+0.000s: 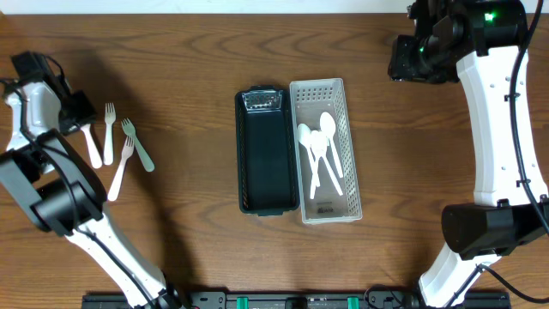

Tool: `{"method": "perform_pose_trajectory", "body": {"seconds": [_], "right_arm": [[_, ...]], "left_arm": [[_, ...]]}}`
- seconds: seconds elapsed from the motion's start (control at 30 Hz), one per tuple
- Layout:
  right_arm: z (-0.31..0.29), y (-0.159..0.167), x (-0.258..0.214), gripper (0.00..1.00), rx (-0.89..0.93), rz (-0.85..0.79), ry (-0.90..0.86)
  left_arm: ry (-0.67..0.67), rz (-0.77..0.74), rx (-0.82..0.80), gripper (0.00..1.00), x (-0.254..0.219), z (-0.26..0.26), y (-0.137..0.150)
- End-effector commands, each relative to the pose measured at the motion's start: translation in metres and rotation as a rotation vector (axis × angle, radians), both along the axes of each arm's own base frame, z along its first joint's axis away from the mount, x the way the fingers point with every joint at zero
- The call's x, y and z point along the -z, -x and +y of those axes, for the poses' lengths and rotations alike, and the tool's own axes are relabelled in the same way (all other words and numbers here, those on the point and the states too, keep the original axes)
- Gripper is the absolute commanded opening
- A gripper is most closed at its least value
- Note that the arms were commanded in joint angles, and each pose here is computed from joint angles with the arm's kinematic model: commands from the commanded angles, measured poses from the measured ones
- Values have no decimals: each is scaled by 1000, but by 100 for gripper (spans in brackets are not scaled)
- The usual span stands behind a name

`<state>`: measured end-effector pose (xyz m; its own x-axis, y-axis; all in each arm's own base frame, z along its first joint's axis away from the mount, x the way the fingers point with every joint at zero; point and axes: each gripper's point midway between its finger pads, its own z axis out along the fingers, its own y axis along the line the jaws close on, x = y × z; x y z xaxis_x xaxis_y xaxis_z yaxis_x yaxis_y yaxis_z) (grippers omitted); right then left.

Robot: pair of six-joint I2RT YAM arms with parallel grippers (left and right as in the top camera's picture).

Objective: Pack container
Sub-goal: 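Carry the white spoon with the left gripper into the black basket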

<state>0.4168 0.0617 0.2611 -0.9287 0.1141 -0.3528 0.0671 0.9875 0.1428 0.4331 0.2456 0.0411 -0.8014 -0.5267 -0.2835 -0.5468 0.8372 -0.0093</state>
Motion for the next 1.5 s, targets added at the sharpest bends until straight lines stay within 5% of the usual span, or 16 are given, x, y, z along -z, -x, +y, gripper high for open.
{"method": "perform_pose_trajectory", "body": {"seconds": [0.0, 0.3, 0.57, 0.93, 1.47], "right_arm": [[-9, -5, 0, 48, 31, -18, 43], [-76, -14, -3, 52, 238, -42, 64], [-119, -5, 0, 54, 314, -16, 35], [-120, -1, 1, 55, 241, 1, 65], [-118, 9, 5, 55, 159, 41, 96]], "left_arm": [[-84, -145, 46, 21, -98, -18, -10], [-74, -197, 268, 19, -198, -148, 22], [11, -246, 549, 19, -221, -311, 36], [106, -97, 607, 15, -151, -421, 38], [102, 188, 425, 10, -17, -434, 32]]}}
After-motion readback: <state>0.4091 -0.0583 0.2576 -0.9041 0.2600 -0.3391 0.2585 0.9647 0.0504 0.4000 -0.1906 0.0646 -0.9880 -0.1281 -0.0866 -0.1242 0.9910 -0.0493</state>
